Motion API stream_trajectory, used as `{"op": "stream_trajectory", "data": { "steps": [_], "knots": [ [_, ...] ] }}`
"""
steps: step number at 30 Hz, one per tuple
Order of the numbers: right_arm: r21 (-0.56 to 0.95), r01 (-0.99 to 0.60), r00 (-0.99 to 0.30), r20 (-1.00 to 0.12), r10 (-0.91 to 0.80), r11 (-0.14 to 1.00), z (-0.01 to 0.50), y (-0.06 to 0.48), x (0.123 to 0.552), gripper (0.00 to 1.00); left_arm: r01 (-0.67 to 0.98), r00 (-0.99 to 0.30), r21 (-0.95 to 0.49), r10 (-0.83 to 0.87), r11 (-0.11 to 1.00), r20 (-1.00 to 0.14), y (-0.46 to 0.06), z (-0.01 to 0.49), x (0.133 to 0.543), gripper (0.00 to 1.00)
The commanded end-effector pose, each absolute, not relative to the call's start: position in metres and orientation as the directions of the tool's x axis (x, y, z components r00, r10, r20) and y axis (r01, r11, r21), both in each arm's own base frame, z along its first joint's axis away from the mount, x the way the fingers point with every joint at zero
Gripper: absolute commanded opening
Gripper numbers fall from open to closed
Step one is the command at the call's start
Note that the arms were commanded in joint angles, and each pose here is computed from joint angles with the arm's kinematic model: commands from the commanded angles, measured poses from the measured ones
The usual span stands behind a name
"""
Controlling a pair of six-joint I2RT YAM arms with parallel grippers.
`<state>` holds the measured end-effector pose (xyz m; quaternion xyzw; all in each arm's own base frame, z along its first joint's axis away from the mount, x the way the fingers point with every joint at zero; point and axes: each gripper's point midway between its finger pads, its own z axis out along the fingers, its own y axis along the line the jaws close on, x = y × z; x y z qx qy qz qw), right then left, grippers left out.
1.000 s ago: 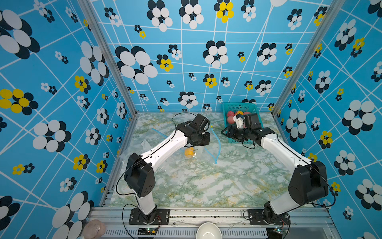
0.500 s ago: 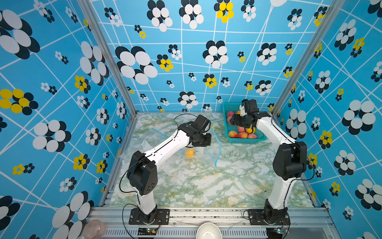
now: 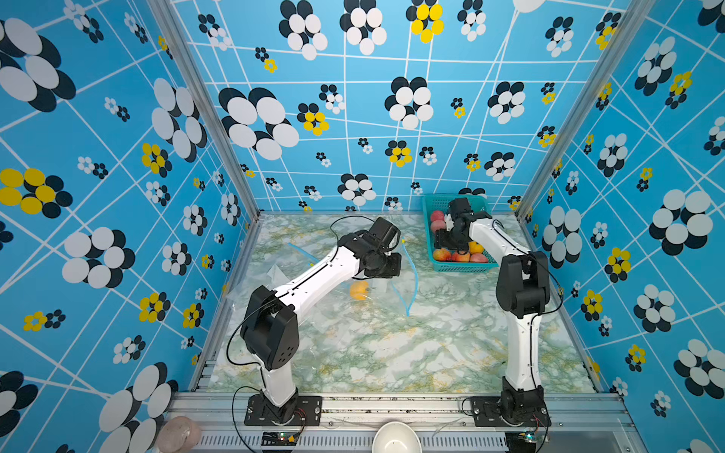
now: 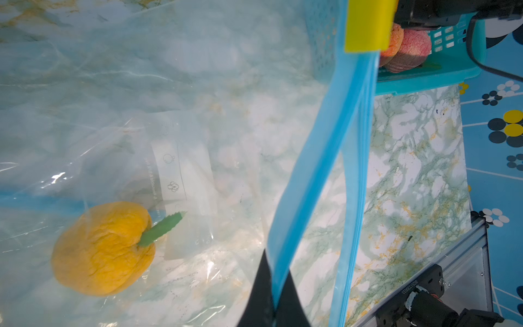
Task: Place the peach in a zip-top bag and seal the zipper
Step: Pick up the peach from the basket.
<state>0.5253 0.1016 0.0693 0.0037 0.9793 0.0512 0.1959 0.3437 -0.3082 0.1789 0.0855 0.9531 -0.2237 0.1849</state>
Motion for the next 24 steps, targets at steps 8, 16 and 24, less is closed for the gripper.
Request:
{"op": "stream_trajectory", "data": {
  "steps": [8, 16, 24],
  "knots": [
    [0.081, -0.019, -0.948, -0.318, 0.008, 0.996, 0.04, 0.099, 0.524, 0.67, 0.268, -0.91, -0.389, 0.099, 0.881, -0.402, -0.313, 0.189, 0.34, 0.0],
    [0.061, -0.028, -0.906, -0.422, 0.0, 0.998, 0.11, 0.092, 0.521, 0.61, 0.287, -0.902, -0.367, 0.121, 0.885, -0.414, -0.315, 0.196, 0.342, 0.0],
    [0.089, -0.052, -0.826, -0.564, 0.007, 0.995, 0.202, 0.09, 0.496, 0.61, 0.283, -0.904, -0.399, 0.104, 0.872, -0.414, -0.319, 0.199, 0.345, 0.0]
  ]
}}
